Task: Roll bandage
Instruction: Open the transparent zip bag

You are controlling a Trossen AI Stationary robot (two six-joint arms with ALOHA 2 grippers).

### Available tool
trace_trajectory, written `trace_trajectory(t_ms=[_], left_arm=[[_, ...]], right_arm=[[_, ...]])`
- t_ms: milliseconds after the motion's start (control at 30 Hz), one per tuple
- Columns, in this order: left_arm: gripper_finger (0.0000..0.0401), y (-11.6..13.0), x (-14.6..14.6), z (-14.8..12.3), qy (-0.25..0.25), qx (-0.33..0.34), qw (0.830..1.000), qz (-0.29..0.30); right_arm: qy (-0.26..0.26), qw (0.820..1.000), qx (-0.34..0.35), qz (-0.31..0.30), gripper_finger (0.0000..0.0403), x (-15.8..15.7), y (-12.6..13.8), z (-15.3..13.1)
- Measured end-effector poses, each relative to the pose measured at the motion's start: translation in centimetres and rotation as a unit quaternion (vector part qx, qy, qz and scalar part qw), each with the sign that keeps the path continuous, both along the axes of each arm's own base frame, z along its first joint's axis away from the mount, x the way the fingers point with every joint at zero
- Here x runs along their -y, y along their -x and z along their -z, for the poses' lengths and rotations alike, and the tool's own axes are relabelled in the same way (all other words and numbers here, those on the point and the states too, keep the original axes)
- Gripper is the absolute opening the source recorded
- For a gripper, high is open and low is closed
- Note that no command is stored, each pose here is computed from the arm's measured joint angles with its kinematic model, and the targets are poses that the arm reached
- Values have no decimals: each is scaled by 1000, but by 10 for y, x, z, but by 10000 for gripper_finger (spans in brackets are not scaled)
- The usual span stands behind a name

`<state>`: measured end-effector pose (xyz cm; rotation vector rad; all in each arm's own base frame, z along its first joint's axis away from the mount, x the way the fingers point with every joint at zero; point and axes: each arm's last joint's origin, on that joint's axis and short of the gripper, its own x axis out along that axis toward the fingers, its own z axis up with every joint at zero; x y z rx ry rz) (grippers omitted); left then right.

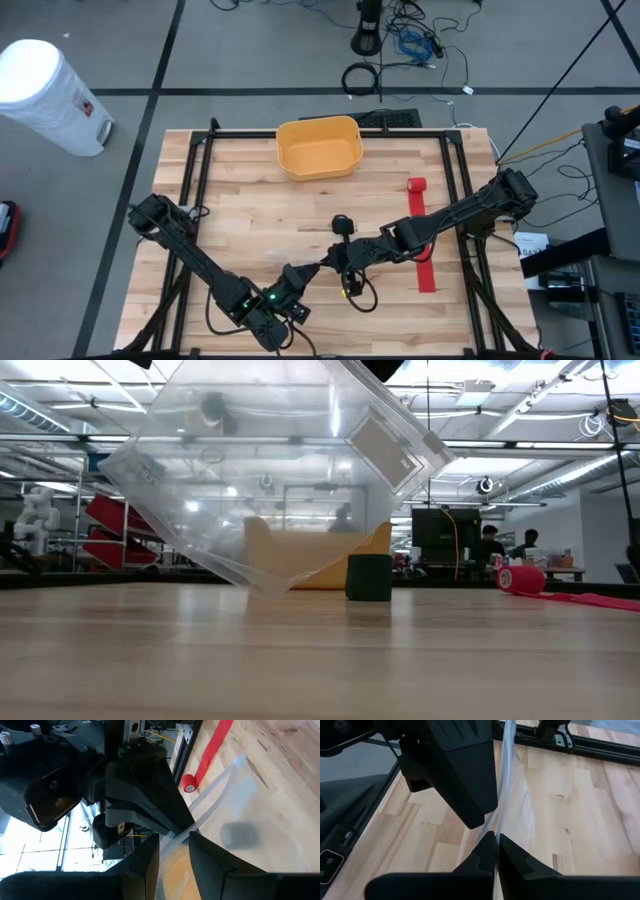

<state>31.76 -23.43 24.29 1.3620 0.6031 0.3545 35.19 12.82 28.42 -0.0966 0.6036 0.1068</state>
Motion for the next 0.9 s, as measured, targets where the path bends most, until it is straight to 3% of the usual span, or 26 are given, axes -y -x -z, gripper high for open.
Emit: trace_trajectory(t_ms=[300, 733, 900], left_arm=[[112, -4, -6, 1, -1, -11, 1000, -1], [111, -7, -11, 8, 83, -30, 996, 26], [111, -6, -11, 9, 94, -33, 995, 32]], right_arm=[[1, 1000, -1, 1, 0, 0, 0, 0], [3, 1000, -4, 1, 0, 0, 0, 1], [4, 1000, -9, 1, 0, 0, 1, 2]])
